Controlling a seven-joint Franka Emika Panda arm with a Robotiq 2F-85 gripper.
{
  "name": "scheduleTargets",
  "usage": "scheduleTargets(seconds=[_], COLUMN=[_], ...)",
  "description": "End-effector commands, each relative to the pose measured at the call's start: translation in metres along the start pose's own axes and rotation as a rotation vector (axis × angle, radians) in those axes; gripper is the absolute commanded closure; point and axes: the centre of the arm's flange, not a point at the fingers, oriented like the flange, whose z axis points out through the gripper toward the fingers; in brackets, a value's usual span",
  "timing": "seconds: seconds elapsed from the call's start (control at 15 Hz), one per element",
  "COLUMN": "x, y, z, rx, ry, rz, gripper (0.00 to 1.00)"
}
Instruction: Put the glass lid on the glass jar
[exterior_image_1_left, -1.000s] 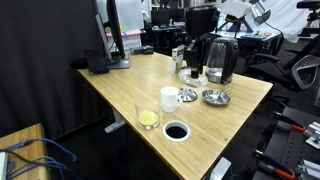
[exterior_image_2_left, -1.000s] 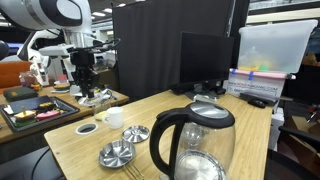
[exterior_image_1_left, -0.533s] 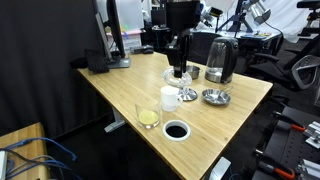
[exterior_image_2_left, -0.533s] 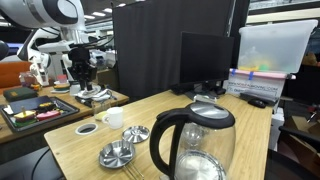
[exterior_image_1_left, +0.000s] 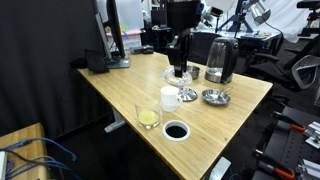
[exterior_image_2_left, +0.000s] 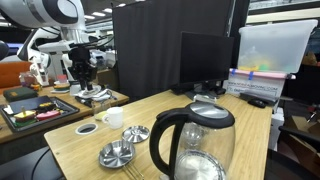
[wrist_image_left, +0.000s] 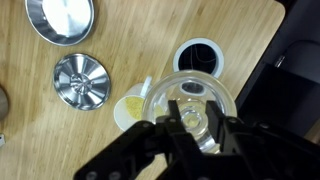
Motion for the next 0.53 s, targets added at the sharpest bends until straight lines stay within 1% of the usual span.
scheduleTargets(seconds=[0.0, 0.07, 0.2, 0.47], x=[0.009, 0.015, 0.026, 0.052], y=[-0.006, -0.011, -0.023, -0.051], z=[-0.005, -0.007, -0.01, -0.004], rx=[0.001, 0.009, -0.005, -0.004], ry=[0.021, 0.017, 0.013, 0.009], rz=[-0.027, -0.044, -0.081, -0.157], gripper=[0.92, 0.92, 0.92, 0.92])
